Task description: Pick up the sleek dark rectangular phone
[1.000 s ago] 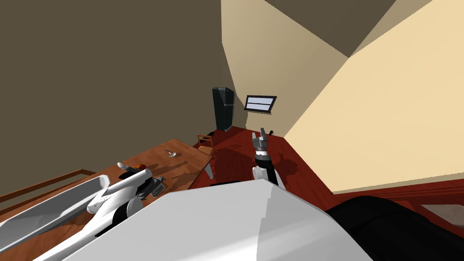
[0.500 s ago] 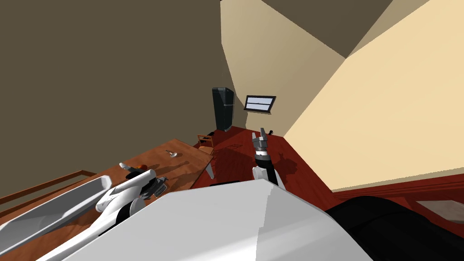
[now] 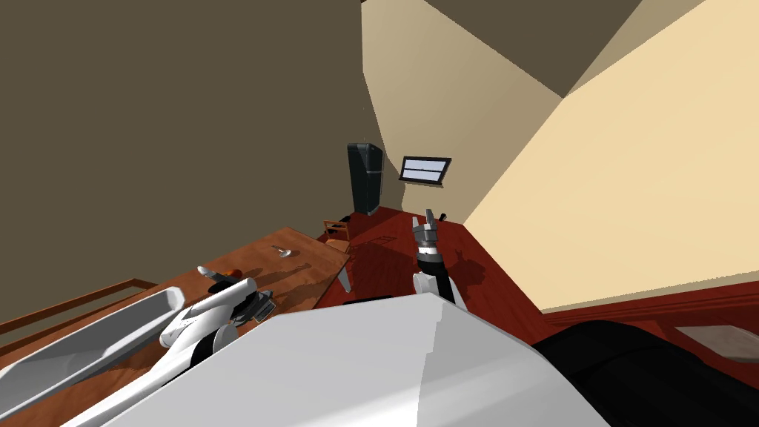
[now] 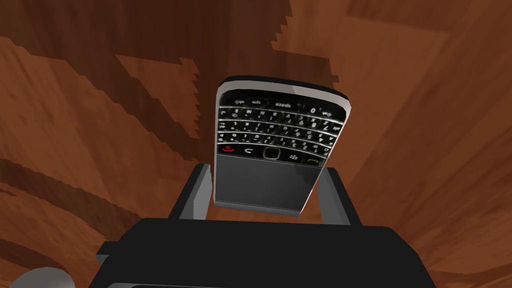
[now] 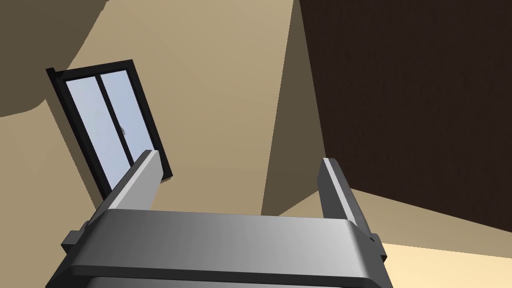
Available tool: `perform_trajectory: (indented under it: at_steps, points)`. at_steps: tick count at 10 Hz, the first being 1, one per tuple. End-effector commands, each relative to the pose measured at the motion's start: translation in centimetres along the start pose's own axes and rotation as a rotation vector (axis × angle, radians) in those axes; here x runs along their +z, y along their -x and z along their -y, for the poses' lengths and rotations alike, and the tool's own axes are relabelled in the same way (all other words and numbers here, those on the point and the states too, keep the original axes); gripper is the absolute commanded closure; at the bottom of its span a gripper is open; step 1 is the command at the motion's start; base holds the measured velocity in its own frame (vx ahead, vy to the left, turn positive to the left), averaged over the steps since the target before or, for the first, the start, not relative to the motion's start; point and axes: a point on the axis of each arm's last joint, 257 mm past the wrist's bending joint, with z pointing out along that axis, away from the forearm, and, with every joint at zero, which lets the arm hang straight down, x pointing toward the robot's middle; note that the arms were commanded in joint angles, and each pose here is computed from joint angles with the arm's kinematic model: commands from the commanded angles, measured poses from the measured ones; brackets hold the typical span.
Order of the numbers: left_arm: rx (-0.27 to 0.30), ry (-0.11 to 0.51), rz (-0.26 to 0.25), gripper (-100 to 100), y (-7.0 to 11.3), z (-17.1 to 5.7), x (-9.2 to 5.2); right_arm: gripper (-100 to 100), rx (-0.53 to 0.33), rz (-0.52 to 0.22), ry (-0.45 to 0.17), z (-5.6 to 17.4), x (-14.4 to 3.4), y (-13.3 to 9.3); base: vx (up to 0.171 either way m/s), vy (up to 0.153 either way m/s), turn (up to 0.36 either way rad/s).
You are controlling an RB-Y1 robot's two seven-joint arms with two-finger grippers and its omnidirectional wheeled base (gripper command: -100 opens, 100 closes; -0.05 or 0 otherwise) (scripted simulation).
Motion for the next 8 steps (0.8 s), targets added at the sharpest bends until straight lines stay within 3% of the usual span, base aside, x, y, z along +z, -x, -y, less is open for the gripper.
perform_trajectory:
  at_steps: [1,2,3,4,7,8]
  points:
    - [0.000,0.000,0.000,100,0.0,0.0,0.0,0,0.000,0.000,0.000,0.0,0.0,0.0,0.000,0.000,0.000]
    - [-0.001,0.000,0.000,100,0.0,0.0,0.0,0,0.000,0.000,0.000,0.0,0.0,0.0,0.000,0.000,0.000]
    - [-0.001,0.000,0.000,0,0.0,0.0,0.0,0,0.000,0.000,0.000,0.0,0.0,0.0,0.000,0.000,0.000]
    - [0.001,0.000,-0.001,100,1.0,-0.2,-0.7,0,0.000,0.000,0.000,0.0,0.0,0.0,0.005,-0.061,0.024]
    - [0.000,-0.001,0.000,100,1.6,-0.4,-1.2,0,0.000,0.000,0.000,0.0,0.0,0.0,0.014,-0.070,0.025]
    - [0.001,0.000,-0.002,0,1.6,-0.5,-1.3,0,0.000,0.000,0.000,0.0,0.0,0.0,0.001,-0.008,-0.001]
